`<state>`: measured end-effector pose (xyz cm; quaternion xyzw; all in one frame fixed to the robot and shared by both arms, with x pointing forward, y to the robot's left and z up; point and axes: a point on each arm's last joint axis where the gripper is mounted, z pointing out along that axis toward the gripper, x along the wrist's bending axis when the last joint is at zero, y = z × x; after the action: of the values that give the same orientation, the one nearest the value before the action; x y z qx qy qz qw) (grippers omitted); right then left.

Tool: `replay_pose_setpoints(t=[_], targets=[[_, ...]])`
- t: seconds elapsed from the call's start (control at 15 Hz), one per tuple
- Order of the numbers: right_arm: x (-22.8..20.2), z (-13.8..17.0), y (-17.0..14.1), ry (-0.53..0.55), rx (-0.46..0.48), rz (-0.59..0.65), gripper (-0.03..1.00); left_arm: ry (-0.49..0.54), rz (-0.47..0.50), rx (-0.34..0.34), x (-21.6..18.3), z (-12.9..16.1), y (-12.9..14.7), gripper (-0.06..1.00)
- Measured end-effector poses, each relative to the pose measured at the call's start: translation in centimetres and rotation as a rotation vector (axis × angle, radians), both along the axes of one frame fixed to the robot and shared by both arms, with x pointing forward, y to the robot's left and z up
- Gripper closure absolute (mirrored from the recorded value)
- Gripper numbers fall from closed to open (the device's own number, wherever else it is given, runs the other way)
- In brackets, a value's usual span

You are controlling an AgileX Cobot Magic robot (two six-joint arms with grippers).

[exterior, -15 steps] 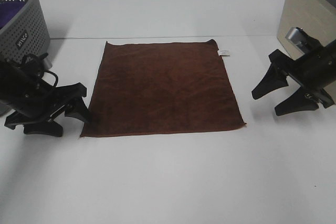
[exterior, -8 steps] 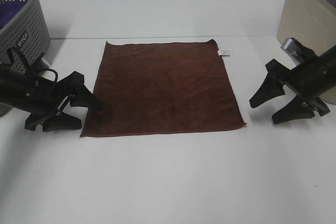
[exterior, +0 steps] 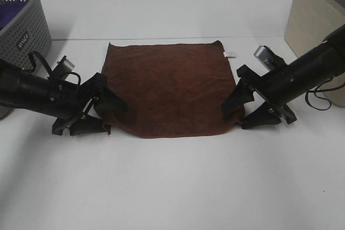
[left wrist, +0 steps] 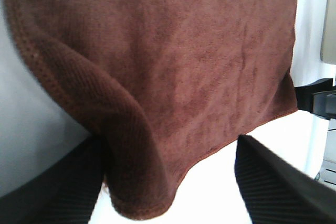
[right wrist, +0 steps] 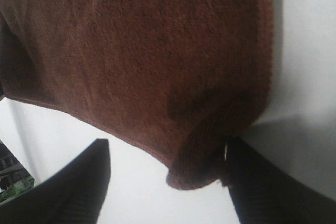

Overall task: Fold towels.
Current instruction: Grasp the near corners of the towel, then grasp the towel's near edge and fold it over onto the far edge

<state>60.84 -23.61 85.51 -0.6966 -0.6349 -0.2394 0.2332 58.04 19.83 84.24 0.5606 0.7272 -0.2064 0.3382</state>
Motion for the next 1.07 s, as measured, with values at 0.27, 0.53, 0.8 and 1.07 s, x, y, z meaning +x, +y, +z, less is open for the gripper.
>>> replay_pose_setpoints(t=[0.27,0.53,0.8,1.07], targets=[[0.6,-0.4,1.7,-0.025,-0.018,0.033,0.62,0.01,0.001,0.0,0.4,-0.8,-0.1,0.61],[0.3,-1.0,1.4,0.027,-0.067,0.035,0.95,-0.003,-0.045,0.053,0.4,-1.0,0.1,0.93],[-0.8,0.1,1.1,0.044,-0.107,0.06,0.95,0.018,-0.143,0.121,-0.4,0.1,0.3,0.93],[-4.3,1.5,1.5,0.121,-0.075,0.049,0.95,0.111,-0.177,0.196,-2.7,2.5,0.8,0.93]])
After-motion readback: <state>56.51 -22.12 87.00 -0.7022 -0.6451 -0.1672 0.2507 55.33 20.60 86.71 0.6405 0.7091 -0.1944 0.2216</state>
